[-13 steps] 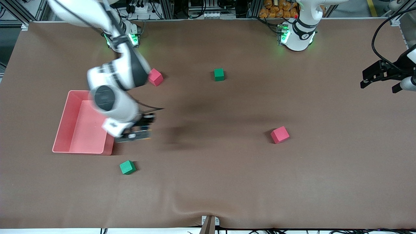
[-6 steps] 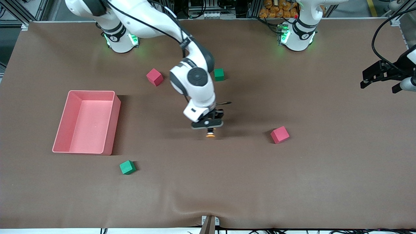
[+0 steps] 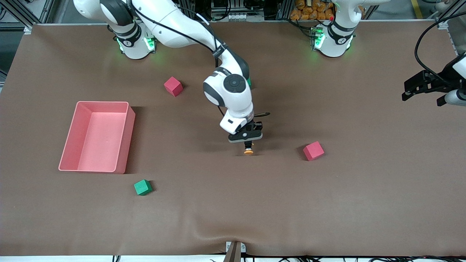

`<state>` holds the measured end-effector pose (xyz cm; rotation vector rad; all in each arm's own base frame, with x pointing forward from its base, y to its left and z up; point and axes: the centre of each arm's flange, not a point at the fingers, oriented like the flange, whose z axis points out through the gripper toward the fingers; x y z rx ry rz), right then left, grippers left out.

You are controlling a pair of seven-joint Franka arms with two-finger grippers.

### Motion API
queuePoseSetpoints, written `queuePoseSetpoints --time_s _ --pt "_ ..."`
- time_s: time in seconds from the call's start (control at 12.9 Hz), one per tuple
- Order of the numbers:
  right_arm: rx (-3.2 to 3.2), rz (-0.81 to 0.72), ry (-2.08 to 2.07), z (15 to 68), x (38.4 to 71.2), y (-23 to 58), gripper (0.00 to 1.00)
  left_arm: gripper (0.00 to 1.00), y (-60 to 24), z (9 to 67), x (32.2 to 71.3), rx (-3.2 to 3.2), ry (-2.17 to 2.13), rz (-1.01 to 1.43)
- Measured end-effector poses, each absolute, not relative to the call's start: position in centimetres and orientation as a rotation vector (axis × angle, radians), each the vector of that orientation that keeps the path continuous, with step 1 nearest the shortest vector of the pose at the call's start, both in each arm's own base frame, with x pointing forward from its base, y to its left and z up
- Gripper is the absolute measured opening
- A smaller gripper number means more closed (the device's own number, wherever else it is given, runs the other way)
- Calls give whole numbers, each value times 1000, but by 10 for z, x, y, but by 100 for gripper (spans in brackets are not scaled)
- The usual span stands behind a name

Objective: Place and upright button with both arms
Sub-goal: 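Set the button down on the table and open the right gripper, then retract the right gripper while the left gripper reaches toward the button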

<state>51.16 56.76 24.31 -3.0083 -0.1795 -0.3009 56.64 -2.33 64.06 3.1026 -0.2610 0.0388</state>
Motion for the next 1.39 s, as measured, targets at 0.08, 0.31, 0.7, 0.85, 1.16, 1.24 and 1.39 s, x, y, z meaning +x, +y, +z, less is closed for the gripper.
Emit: queuePoseSetpoints --time_s 0.08,0.31,0.7,0.85,1.16,1.24,1.39 --pt "-3023 -308 -204 234 507 572 41 100 -23 640 567 3103 -261 37" --pt "-3043 -312 -235 219 502 576 56 100 -24 638 568 3102 -262 33" --pt "-3043 -353 -199 253 519 572 100 100 -27 635 569 3101 -271 23" --pt "-3075 -343 -140 289 537 554 100 100 -34 627 573 3098 -294 2" --pt "-3157 -264 41 374 577 480 100 100 -49 597 585 3088 -332 -80" --pt "-3190 -219 41 386 583 461 100 100 -56 585 590 3081 -349 -114" --pt "-3279 -58 -66 384 588 423 100 100 -80 560 597 3065 -373 -180"
